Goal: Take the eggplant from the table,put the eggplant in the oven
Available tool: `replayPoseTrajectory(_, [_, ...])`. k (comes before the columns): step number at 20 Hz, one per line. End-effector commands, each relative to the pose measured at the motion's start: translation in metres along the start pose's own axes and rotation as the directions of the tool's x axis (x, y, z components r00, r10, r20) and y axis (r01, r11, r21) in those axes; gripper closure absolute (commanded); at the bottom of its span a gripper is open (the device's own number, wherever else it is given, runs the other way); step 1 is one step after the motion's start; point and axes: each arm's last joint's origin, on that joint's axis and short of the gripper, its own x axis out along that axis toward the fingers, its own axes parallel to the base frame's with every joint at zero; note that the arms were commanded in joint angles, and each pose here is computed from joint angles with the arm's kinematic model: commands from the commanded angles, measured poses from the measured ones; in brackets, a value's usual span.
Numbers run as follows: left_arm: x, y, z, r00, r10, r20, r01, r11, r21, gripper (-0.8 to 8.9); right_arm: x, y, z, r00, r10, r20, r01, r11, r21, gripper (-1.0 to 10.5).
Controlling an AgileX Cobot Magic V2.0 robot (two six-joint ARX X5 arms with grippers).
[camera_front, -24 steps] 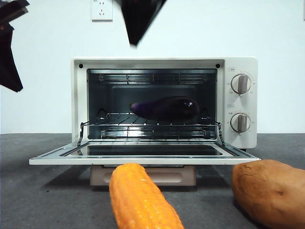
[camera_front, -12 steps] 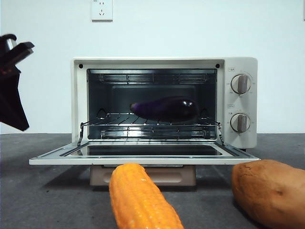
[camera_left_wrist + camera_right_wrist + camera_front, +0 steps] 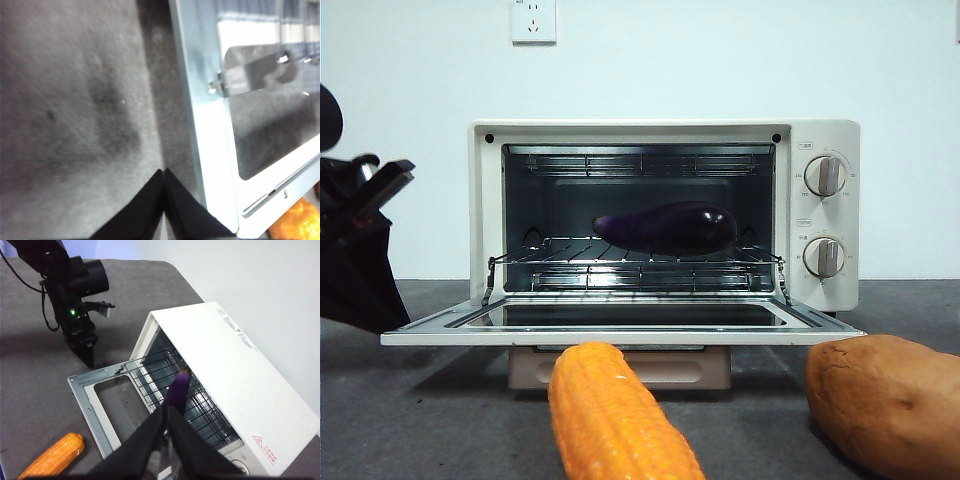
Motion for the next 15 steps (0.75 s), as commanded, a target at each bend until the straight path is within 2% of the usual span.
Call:
replayPoseTrajectory(1, [0.012, 0.007, 0.000, 0.999, -0.040, -0.035, 0.039, 0.999, -0.026, 8.08, -0.004, 0.000, 0.004, 1.000, 0.007, 0.020, -0.007, 1.000, 0.019, 9.4])
replayPoseTrajectory(6, [0.029, 0.017, -0.003, 0.986, -0.139, -0.088, 0.134, 0.989, -0.066, 8.08, -0.003, 0.000, 0.003, 1.000, 0.007, 0.019, -0.007, 1.000, 0.018, 9.4])
replayPoseTrajectory(10, [0.033, 0.019, -0.004, 0.974, -0.206, -0.096, 0.201, 0.978, -0.059, 8.08, -0.003, 0.000, 0.003, 1.000, 0.007, 0.019, -0.007, 1.000, 0.018, 9.4])
replayPoseTrajectory(15, [0.032, 0.016, -0.003, 0.945, -0.314, -0.092, 0.310, 0.949, -0.058, 8.08, -0.003, 0.000, 0.003, 1.000, 0.007, 0.019, -0.007, 1.000, 0.018, 9.4])
